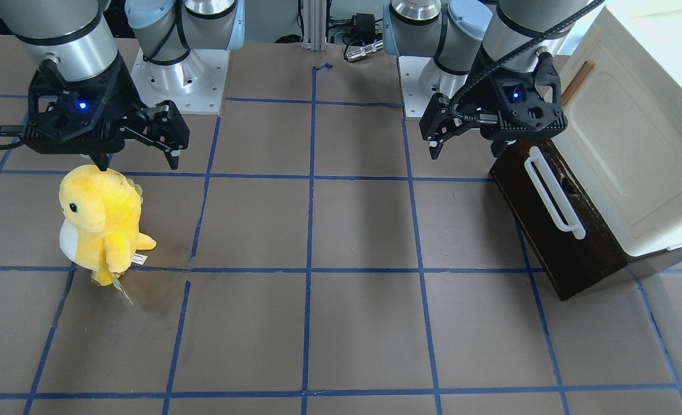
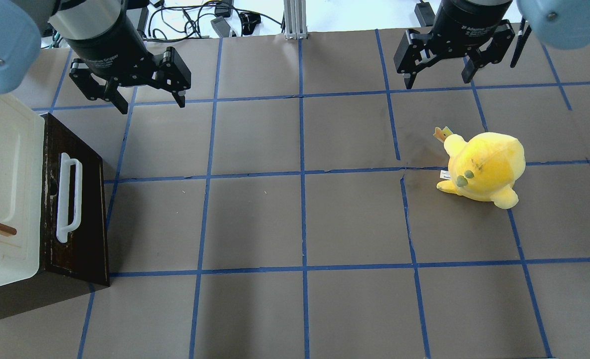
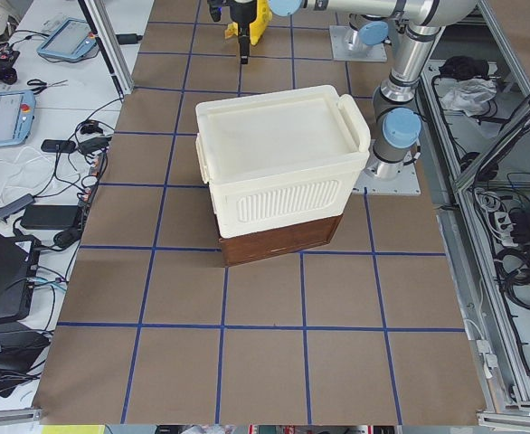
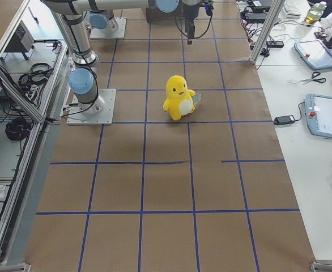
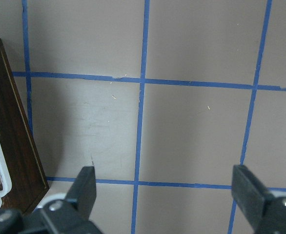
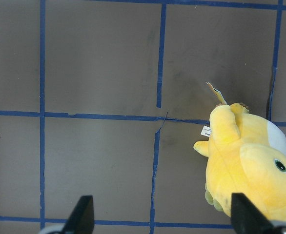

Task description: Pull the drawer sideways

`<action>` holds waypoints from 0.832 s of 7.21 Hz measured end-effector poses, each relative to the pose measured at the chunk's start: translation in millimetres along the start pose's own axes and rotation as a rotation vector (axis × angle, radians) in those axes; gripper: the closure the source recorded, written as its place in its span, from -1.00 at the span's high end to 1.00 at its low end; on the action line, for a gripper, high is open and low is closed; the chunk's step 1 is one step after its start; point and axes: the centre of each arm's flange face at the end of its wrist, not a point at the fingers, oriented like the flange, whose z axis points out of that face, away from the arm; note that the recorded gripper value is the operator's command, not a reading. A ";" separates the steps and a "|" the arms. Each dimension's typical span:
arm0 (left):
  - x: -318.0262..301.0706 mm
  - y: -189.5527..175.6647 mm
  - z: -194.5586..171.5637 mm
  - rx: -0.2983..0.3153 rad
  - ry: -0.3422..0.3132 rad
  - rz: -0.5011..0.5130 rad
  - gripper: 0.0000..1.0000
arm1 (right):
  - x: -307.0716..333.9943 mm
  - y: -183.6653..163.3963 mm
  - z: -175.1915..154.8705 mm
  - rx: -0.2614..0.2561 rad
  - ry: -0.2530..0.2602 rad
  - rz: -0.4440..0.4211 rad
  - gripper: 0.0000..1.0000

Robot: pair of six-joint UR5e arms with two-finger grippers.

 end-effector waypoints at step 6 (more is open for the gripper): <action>0.1 1.9 3.2 -0.007 0.001 0.000 1.00 | 0.0 0.0 0.0 0.000 0.000 0.000 1.00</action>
